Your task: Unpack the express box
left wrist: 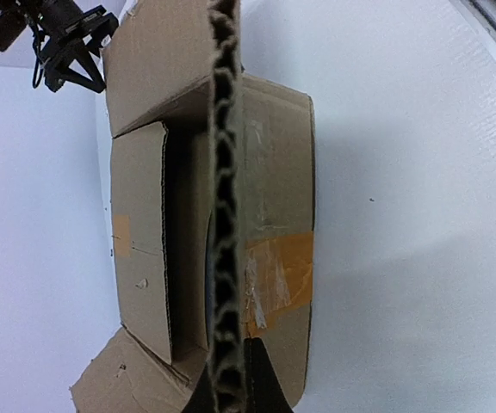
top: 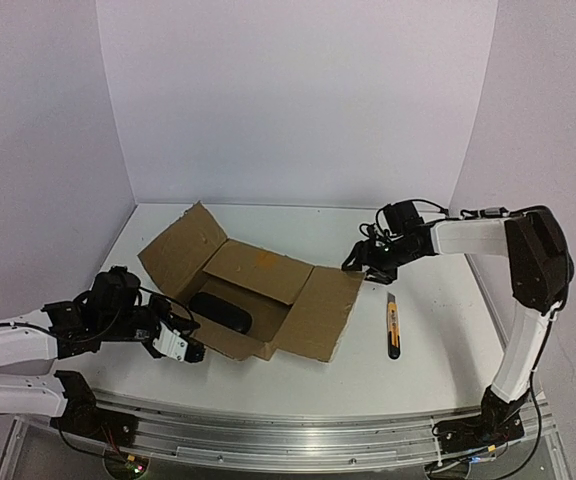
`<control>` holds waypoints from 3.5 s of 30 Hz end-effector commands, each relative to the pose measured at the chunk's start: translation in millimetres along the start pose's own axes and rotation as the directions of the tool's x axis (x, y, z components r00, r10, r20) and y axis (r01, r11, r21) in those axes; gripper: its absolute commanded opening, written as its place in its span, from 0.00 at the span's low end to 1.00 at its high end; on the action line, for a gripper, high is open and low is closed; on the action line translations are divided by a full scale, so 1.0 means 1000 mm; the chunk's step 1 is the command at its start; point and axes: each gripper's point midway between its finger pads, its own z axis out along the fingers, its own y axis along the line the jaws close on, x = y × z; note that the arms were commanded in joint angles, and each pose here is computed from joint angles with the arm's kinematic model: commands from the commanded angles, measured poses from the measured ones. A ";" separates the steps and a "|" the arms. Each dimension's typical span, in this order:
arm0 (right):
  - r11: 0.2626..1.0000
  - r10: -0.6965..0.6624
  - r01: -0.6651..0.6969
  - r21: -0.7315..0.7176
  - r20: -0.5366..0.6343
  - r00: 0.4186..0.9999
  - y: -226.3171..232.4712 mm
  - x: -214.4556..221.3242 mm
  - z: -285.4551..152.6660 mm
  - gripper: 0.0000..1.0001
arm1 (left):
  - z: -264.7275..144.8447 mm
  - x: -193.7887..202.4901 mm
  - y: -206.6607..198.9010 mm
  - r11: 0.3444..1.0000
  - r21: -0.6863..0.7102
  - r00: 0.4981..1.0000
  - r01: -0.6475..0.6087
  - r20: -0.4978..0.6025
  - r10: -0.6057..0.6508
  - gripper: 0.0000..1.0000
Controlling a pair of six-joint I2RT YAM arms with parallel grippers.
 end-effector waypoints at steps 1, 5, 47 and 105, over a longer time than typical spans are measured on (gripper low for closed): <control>0.949 -0.151 0.078 0.304 0.223 0.963 -0.008 -0.051 -0.092 0.80 | 0.003 -0.007 0.000 0.968 -0.083 0.971 -0.236 0.026 0.239 0.00; 0.824 -0.461 0.285 0.489 0.289 0.839 0.042 -0.074 -0.150 0.88 | 0.005 -0.007 -0.003 0.974 -0.055 0.975 -0.219 0.027 0.220 0.00; -0.111 -0.928 0.802 0.587 -0.351 0.128 0.184 -0.049 0.048 0.33 | -0.010 -0.016 0.006 1.000 0.030 0.999 -0.007 0.048 0.005 0.00; 0.598 -0.796 0.698 0.394 0.186 0.576 0.183 -0.123 -0.031 0.98 | -0.086 -0.010 0.118 0.900 -0.036 0.878 0.434 -0.206 -0.432 0.93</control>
